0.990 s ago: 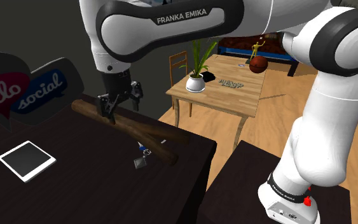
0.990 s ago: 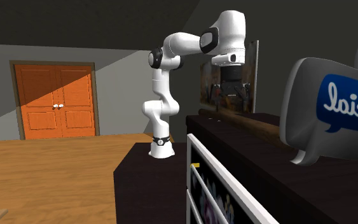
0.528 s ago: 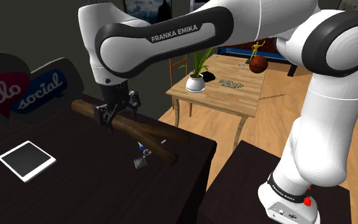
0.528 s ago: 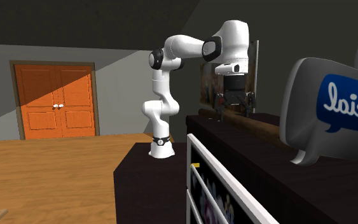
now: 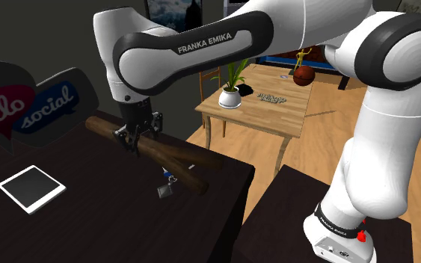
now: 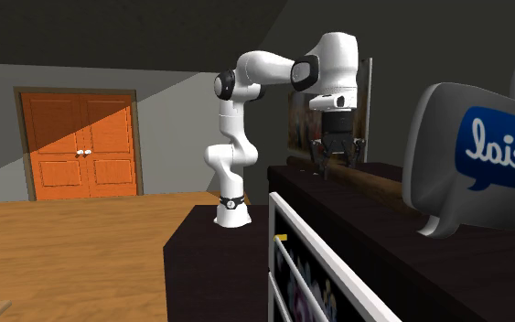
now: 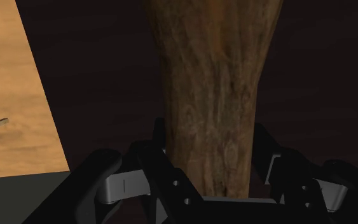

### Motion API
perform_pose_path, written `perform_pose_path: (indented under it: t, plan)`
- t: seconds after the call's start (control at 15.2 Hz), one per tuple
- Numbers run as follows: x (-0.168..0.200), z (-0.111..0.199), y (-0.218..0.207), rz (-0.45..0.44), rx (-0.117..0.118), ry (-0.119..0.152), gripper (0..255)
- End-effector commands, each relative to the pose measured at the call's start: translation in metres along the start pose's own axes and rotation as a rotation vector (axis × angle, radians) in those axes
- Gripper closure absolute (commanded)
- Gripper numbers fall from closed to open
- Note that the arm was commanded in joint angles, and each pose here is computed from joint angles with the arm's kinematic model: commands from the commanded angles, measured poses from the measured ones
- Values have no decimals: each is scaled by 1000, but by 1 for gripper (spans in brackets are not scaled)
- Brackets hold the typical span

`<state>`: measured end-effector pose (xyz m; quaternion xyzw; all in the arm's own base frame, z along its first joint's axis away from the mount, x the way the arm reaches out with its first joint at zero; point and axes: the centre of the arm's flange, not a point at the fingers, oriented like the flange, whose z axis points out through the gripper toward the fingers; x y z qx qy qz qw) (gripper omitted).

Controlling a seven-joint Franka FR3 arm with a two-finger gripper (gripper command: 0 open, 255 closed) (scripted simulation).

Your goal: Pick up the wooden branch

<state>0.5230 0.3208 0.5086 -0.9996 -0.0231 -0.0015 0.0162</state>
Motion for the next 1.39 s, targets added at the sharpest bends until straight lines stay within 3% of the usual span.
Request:
perform_pose_path:
  t: [0.0, 0.2, 1.32]
  plan:
    - [0, 1, 0, 1, 0, -1, 255]
    - [0, 1, 0, 1, 0, -1, 255]
    - [1, -79, -3, 1, 0, -1, 255]
